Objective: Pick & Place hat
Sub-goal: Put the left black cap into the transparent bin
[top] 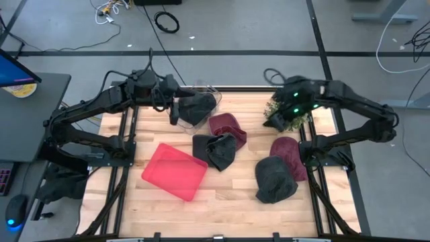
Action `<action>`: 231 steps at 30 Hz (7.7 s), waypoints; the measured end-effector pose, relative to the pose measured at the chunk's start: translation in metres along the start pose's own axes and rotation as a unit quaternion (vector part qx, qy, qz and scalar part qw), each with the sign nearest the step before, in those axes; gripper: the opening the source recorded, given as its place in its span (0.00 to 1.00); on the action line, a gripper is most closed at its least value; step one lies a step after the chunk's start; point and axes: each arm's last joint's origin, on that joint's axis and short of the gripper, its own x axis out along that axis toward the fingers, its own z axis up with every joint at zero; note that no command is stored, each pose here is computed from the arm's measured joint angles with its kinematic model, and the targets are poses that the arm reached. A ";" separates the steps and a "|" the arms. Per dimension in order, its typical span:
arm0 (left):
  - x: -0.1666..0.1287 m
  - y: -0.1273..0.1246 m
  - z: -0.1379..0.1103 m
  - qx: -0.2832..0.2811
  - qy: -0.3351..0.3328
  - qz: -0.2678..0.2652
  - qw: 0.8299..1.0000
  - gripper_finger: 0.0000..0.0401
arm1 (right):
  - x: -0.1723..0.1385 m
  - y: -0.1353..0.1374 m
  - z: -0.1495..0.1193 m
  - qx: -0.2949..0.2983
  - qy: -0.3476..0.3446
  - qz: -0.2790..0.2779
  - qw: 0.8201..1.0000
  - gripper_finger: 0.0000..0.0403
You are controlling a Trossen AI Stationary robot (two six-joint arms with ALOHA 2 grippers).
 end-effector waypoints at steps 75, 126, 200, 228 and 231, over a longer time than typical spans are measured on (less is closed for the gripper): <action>-0.003 -0.002 0.023 0.052 -0.122 -0.013 0.991 0.52 | -0.052 0.051 0.043 -0.215 -0.388 0.124 0.888 0.00; 0.035 -0.016 0.042 0.210 -0.281 -0.074 0.934 0.04 | -0.061 0.074 0.069 -0.241 -0.458 0.277 0.810 0.11; 0.019 0.003 0.047 0.591 0.213 0.068 0.775 0.03 | -0.050 0.045 0.058 -0.147 -0.350 0.187 0.906 0.72; 0.006 0.024 0.039 0.550 0.250 0.036 0.796 0.03 | -0.001 -0.008 0.070 0.009 -0.300 0.216 0.929 0.72; 0.005 0.032 0.041 0.578 0.242 0.026 0.779 0.03 | 0.003 -0.009 0.069 0.017 -0.295 0.215 0.931 0.72</action>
